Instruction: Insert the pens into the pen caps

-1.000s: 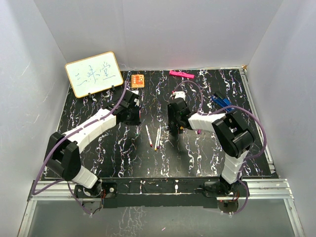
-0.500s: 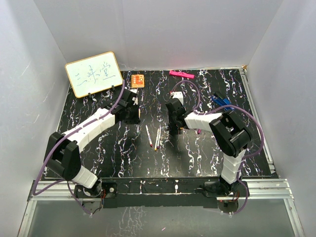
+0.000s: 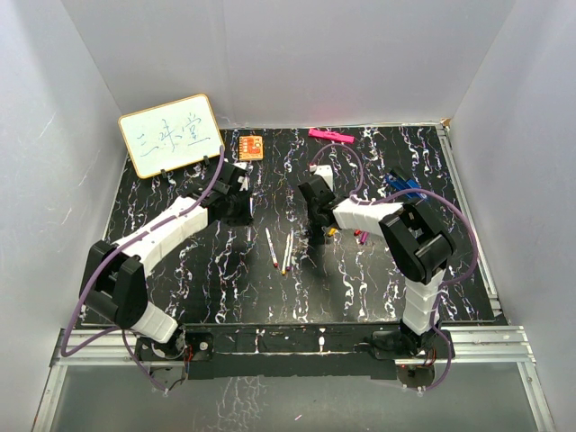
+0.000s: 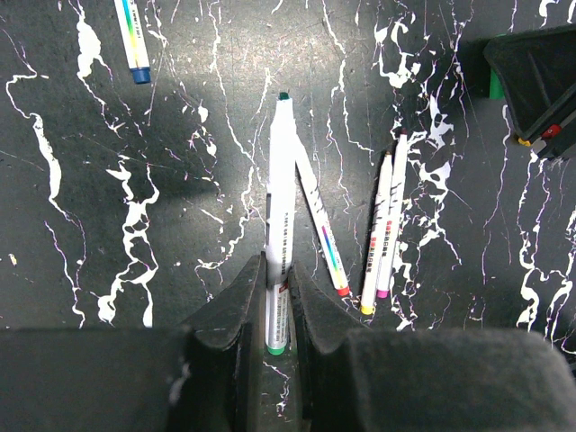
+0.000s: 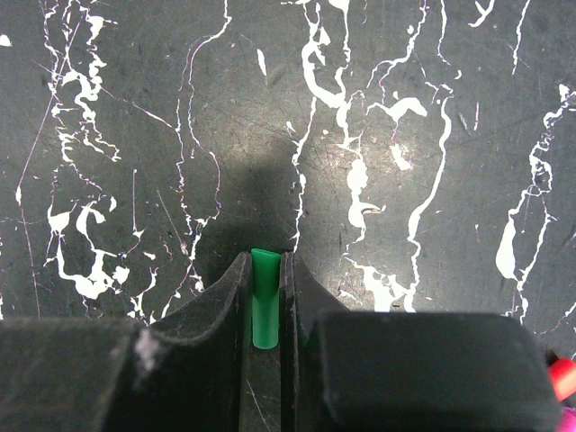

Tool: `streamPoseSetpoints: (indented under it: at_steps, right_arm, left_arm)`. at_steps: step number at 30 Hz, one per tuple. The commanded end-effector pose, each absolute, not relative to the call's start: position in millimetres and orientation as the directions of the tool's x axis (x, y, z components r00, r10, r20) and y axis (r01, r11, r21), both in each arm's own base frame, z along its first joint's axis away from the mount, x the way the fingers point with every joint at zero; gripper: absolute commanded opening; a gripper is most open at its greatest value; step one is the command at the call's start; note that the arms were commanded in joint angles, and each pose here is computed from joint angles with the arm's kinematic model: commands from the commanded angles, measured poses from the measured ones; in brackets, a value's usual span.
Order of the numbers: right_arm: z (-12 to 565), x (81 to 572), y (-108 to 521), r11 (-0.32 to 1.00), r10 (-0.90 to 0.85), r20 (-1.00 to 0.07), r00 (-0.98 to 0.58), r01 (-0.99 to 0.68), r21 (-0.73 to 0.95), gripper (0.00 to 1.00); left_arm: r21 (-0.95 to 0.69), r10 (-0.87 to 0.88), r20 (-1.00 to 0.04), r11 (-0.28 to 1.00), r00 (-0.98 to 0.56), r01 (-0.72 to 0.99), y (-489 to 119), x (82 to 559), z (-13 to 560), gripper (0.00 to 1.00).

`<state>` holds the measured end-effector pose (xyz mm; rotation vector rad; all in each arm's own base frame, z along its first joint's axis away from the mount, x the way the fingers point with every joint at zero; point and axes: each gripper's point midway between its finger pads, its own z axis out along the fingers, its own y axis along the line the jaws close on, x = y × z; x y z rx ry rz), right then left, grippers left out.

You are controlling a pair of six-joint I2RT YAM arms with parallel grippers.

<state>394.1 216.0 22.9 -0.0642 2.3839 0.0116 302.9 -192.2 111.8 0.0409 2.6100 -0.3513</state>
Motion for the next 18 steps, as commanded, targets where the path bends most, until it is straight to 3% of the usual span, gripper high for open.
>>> streamPoseSetpoints:
  at_steps: [1,12,18]
  right_arm:
    - [5.8,371.0,203.8,0.997,-0.068,-0.596,-0.800,-0.043,-0.057,0.00]
    - [169.0,440.0,245.9,0.978,0.114,-0.897,-0.428,-0.112,0.177,0.00]
    - [235.1,433.8,250.7,0.936,0.216,-0.951,-0.220,-0.230,0.266,0.00]
  left_arm:
    - [-0.273,-0.027,-0.517,0.953,-0.856,0.134,-196.9,304.8,124.1,0.00]
    - [-0.368,-0.057,-0.627,0.900,-0.777,0.231,-216.6,315.4,135.6,0.00]
    - [-0.475,-0.095,-0.678,0.814,-0.729,0.334,-245.7,314.4,143.8,0.00]
